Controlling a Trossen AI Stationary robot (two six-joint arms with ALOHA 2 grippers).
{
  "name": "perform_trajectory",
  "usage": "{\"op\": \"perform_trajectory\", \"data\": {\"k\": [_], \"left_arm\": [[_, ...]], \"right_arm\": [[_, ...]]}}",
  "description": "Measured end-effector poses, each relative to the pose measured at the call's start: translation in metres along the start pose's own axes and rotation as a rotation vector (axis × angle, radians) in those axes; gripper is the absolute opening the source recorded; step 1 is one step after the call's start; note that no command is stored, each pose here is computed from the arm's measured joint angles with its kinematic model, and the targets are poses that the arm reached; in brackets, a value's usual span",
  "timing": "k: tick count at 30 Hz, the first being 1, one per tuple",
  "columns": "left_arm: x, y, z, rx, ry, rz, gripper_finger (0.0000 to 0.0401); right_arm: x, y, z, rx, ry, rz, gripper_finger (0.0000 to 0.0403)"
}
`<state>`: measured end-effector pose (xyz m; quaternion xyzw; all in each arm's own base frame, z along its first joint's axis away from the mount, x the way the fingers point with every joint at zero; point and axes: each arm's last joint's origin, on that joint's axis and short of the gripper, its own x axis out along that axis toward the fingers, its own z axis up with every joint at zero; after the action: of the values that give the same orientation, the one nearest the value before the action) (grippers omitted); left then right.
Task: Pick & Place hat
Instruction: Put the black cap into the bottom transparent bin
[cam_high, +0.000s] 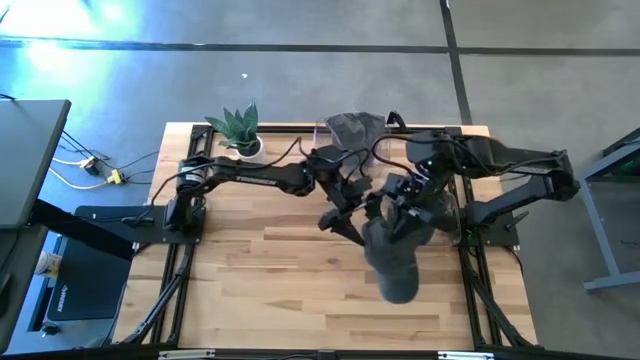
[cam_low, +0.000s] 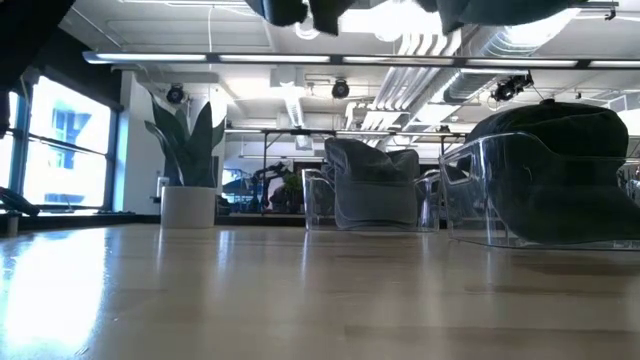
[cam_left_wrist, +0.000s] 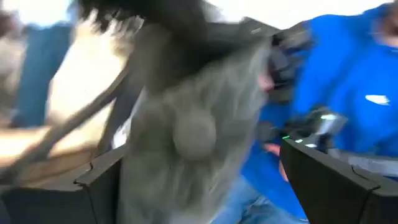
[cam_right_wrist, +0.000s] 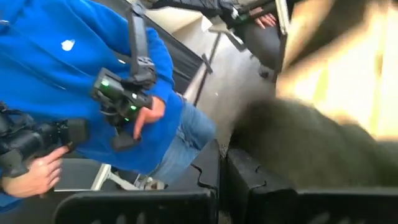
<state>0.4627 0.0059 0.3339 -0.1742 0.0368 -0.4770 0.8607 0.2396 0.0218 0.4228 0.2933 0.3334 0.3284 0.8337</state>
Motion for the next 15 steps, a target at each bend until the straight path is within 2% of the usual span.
{"op": "perform_trajectory", "data": {"k": [3, 6, 12, 15], "left_arm": [[0.006, -0.004, 0.005, 0.028, 0.03, -0.098, 0.035], [0.009, -0.008, 0.004, -0.078, 0.113, -0.208, 0.033], [0.011, -0.029, 0.015, -0.131, 0.17, -0.295, 0.0276], [0.014, -0.036, 0.018, -0.139, 0.181, -0.302, 0.0247]], "right_arm": [[-0.003, 0.001, -0.005, 0.045, 0.04, -0.038, 0.0], [-0.007, 0.002, -0.009, 0.086, 0.068, -0.079, 0.0], [-0.013, 0.005, -0.016, 0.131, 0.099, -0.134, 0.0], [-0.017, 0.009, -0.019, 0.124, 0.081, -0.171, 0.0]]}}
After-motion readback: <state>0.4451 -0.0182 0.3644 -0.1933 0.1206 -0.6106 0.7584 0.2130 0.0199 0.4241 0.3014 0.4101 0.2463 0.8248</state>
